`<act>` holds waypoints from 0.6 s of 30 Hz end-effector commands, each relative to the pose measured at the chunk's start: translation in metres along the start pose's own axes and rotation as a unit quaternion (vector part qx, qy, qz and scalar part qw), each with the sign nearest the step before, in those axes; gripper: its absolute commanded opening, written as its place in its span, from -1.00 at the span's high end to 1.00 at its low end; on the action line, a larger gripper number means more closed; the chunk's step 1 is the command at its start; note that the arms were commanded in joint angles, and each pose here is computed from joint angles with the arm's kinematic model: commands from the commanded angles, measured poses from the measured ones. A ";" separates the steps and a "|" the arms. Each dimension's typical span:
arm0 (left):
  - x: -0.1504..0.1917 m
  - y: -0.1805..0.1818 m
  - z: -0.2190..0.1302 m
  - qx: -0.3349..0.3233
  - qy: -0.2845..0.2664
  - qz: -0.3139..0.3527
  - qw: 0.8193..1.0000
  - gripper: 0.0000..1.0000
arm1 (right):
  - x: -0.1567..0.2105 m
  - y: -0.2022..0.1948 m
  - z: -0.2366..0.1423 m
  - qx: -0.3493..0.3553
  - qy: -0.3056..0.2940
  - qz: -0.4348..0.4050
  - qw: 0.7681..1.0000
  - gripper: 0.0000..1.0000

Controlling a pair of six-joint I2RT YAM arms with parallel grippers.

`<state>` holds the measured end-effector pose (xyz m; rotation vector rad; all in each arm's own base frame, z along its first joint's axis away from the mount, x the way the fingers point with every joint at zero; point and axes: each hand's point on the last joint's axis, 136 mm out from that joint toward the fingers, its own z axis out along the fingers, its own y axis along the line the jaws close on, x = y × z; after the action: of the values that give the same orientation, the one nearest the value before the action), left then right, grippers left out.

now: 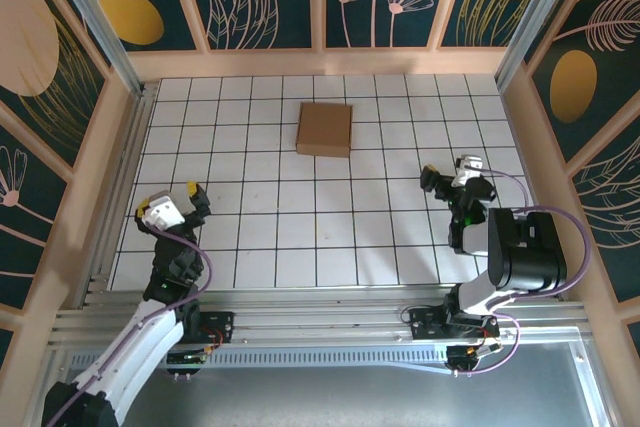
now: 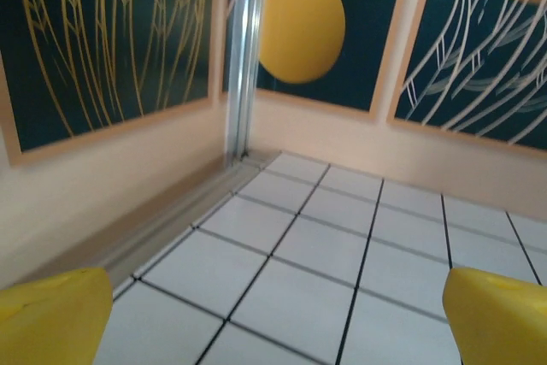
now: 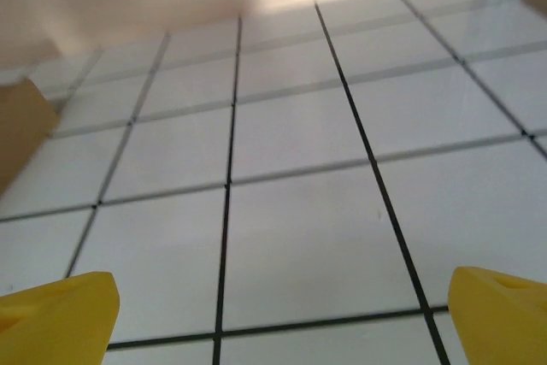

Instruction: Fold the paper box

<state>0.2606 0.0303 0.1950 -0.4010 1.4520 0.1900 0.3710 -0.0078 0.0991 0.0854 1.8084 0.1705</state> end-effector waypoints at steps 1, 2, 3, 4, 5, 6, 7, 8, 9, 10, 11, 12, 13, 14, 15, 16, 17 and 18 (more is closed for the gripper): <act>0.020 0.009 -0.004 0.001 -0.017 0.044 0.999 -0.98 | -0.026 0.014 -0.011 -0.035 -0.072 -0.020 0.997 -0.98; 0.020 0.007 0.001 0.004 -0.014 0.044 0.999 -0.98 | -0.031 0.002 -0.008 -0.001 -0.081 -0.003 0.997 -0.99; 0.021 0.002 0.007 0.010 -0.010 0.050 0.999 -0.98 | -0.030 0.002 -0.009 0.011 -0.086 -0.006 0.996 -0.98; 0.022 -0.003 0.014 0.014 -0.004 0.059 0.998 -0.98 | -0.032 0.001 -0.011 0.016 -0.090 -0.008 0.996 -0.98; 0.022 -0.008 0.020 0.019 -0.002 0.062 0.998 -0.98 | -0.032 0.001 -0.012 0.016 -0.093 -0.005 0.996 -0.98; 0.023 -0.016 0.025 0.033 0.001 0.062 0.998 -0.98 | -0.031 -0.001 -0.010 0.020 -0.088 -0.004 0.996 -0.98; 0.025 -0.021 0.030 0.045 0.003 0.055 0.997 -0.98 | -0.032 -0.002 -0.009 0.022 -0.087 -0.003 0.996 -0.99; 0.029 -0.023 0.036 0.052 0.008 0.044 0.998 -0.98 | -0.031 0.000 -0.008 0.019 -0.085 -0.006 0.996 -0.98; 0.030 -0.025 0.044 0.055 0.008 0.037 0.998 -0.98 | -0.030 0.001 -0.008 0.016 -0.084 -0.007 0.996 -0.99; 0.031 -0.033 0.050 0.072 0.012 0.041 0.996 -0.98 | -0.030 0.001 -0.008 0.016 -0.082 -0.007 0.996 -0.98; 0.035 -0.040 0.060 0.081 0.023 0.056 0.995 -0.98 | -0.030 0.001 -0.007 0.015 -0.083 -0.007 0.996 -0.98; 0.043 -0.046 0.069 0.096 0.041 0.066 0.992 -0.98 | -0.031 0.001 -0.007 0.015 -0.084 -0.007 0.996 -0.98; 0.050 -0.048 0.075 0.106 0.052 0.066 0.991 -0.97 | -0.030 0.001 -0.007 0.015 -0.083 -0.008 0.996 -0.99; 0.058 -0.044 0.080 0.107 0.059 0.058 0.991 -0.98 | -0.030 0.002 -0.007 0.014 -0.081 -0.009 0.997 -0.98; 0.066 -0.039 0.086 0.107 0.062 0.046 0.991 -0.98 | -0.031 0.002 -0.007 0.013 -0.082 -0.009 0.996 -0.98; 0.060 -0.039 0.090 0.112 0.050 0.034 0.992 -0.98 | -0.030 0.002 -0.007 0.012 -0.082 -0.009 0.997 -0.99; 0.070 -0.037 0.095 0.106 0.088 0.038 0.990 -0.98 | -0.030 0.003 -0.007 0.012 -0.082 -0.009 0.997 -0.98; 0.072 -0.035 0.098 0.104 0.091 0.036 0.990 -0.98 | -0.030 0.003 -0.006 0.009 -0.080 -0.010 0.997 -0.99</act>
<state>0.3603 0.0354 0.1187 -0.2173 1.7041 0.1825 0.3675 -0.0107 0.1159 0.1022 1.7027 0.1317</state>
